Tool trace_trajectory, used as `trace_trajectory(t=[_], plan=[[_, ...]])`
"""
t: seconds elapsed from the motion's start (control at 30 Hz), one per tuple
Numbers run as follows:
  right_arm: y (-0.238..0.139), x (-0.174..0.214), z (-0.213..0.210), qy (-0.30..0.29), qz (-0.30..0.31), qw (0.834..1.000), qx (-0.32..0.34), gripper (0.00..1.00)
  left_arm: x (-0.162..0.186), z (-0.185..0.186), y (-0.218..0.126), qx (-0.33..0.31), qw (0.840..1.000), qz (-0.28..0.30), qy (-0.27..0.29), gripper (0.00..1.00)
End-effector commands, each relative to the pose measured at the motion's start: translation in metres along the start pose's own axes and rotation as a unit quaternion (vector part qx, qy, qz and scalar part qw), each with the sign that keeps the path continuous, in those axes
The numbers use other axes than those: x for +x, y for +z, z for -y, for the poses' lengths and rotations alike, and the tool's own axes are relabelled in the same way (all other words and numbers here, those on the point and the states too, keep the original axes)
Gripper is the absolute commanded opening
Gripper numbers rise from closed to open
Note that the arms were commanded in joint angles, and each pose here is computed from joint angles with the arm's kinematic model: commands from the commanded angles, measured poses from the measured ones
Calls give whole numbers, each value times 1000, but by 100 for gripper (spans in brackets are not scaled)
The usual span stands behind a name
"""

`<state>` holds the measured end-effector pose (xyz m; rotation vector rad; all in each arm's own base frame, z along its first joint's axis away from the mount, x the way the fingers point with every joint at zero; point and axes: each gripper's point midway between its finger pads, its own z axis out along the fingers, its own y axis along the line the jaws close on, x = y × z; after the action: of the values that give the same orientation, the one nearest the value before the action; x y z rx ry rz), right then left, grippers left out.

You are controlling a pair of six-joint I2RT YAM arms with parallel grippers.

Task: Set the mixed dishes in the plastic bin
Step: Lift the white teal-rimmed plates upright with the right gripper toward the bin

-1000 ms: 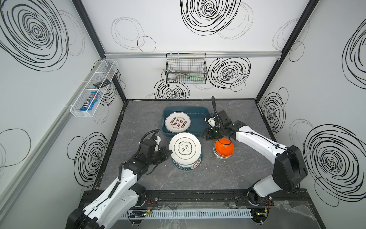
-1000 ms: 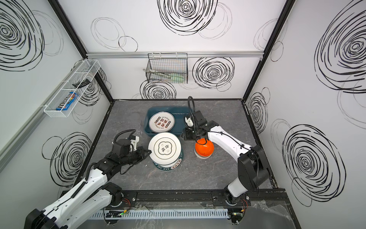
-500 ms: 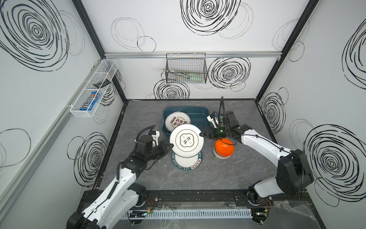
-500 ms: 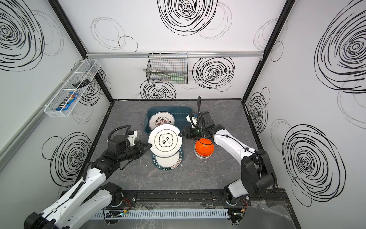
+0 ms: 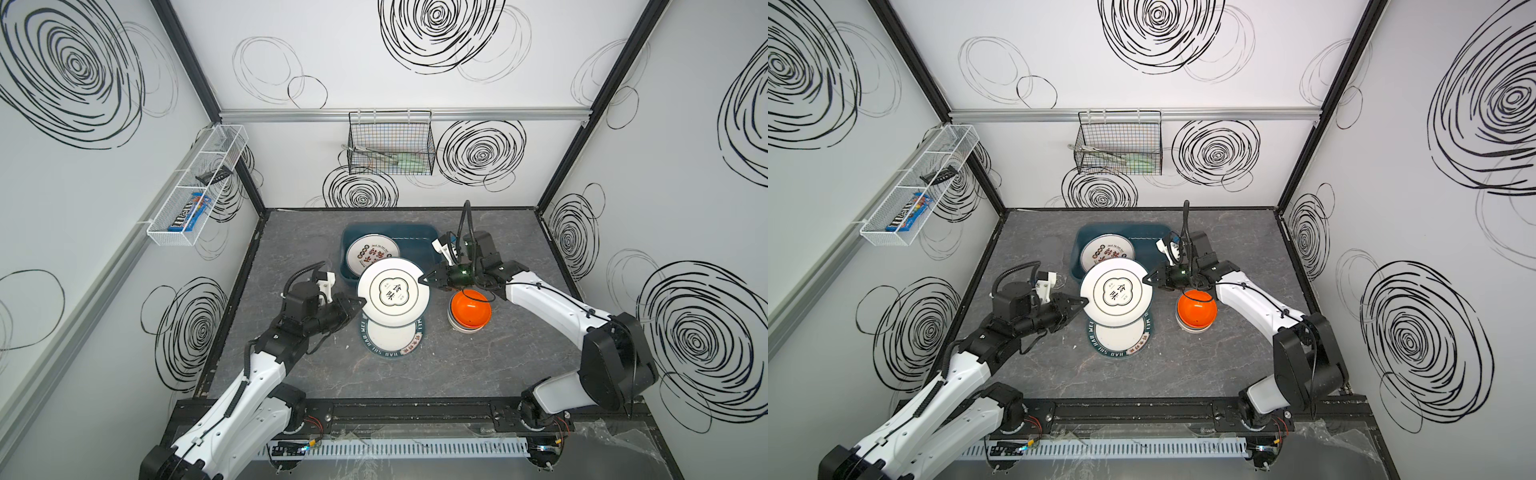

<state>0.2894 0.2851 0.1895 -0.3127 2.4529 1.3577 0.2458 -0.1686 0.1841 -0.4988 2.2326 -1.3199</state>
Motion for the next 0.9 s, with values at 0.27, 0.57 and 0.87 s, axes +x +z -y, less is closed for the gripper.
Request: trace_trajectory(t=[0.27,0.57,0.87], plan=[[-9,-24,-3,-8,31,999,1,1,-10,3,-11,27,999,32,12,69],[-8,-52,7,4,51,998,22,1,-2,-21,-15,7,999,35,3,95],[11,-86,25,34,63,997,37,0,10,-33,-19,-1,1000,24,10,96]])
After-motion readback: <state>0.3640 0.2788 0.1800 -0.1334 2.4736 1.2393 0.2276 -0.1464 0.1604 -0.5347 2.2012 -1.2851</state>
